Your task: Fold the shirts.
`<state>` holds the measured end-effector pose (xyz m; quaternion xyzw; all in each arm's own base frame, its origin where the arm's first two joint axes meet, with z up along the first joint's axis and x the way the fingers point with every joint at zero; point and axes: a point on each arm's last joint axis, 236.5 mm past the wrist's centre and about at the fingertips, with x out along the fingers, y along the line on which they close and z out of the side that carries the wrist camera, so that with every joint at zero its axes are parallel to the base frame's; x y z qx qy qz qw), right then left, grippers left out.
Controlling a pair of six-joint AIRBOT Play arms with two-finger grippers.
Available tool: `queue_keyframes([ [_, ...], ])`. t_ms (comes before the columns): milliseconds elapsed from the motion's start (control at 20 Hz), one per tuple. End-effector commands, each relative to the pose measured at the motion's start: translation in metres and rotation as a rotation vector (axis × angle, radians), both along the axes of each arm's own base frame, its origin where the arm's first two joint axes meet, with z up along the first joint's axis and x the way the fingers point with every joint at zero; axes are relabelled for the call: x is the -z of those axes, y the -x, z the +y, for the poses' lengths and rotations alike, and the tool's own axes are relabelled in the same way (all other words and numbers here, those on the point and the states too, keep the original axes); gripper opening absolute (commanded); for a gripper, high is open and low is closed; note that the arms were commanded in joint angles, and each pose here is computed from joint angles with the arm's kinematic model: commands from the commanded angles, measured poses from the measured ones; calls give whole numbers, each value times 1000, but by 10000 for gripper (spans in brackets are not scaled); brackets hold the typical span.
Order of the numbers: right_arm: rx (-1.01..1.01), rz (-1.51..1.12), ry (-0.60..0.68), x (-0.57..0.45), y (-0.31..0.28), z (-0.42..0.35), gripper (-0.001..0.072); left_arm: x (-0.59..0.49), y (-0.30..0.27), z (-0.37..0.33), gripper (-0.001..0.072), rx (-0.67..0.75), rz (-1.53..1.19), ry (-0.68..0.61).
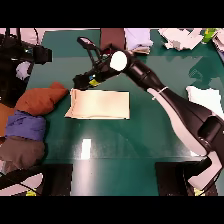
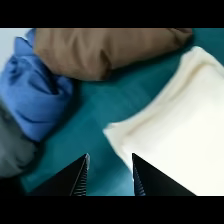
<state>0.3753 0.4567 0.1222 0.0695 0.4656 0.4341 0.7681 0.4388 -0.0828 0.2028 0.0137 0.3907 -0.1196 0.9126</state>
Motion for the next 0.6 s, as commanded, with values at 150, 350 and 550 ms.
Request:
queue_keyframes([
  [150,312,201,423,73,-16,-194,332,0,8,-12,23,24,28,55],
  [350,377,429,444,124,10,-239,589,1,6,-16,23,48,22,56],
  [550,510,493,413,159,12,-236,588,6,6,-17,23,50,41,57],
])
